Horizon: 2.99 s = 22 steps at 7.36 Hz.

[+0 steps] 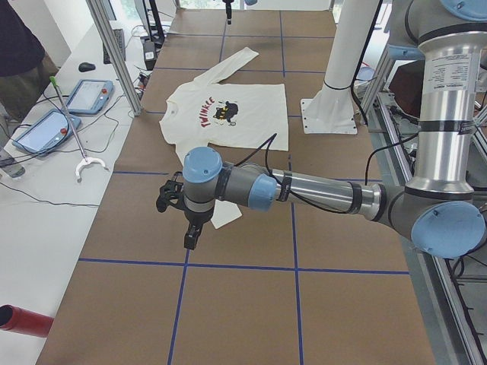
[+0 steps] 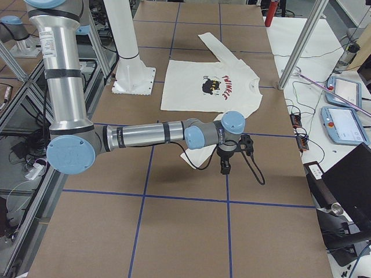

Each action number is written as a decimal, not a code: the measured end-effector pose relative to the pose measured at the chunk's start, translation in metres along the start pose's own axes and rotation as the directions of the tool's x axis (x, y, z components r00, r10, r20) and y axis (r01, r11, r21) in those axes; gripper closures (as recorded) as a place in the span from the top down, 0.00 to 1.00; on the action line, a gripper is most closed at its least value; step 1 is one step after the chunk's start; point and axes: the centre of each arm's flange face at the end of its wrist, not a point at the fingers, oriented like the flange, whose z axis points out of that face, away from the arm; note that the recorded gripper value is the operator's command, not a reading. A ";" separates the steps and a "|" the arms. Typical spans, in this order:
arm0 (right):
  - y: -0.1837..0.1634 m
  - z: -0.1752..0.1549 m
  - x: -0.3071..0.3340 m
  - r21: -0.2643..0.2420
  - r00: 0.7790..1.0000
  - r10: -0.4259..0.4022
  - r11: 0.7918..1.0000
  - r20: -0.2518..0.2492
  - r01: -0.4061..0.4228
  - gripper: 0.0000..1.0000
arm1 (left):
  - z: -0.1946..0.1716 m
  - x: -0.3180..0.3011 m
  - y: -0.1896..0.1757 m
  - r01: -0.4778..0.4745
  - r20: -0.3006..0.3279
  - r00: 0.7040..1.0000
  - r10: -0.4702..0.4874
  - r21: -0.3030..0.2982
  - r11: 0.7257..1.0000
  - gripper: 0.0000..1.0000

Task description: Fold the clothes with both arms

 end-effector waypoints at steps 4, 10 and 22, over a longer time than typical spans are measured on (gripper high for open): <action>0.060 0.078 -0.057 0.009 0.998 0.063 0.998 0.007 -0.063 1.00 | -0.005 0.005 -0.005 0.001 -0.002 1.000 -0.001 0.012 1.000 1.00; 0.093 0.130 -0.060 -0.089 0.997 0.075 0.993 -0.028 -0.077 0.87 | -0.010 0.010 -0.011 -0.009 -0.003 1.000 0.009 0.024 1.000 1.00; 0.052 0.073 -0.161 0.016 0.983 0.157 0.987 0.091 -0.159 0.00 | -0.011 0.011 -0.015 -0.007 -0.003 1.000 0.007 0.026 1.000 1.00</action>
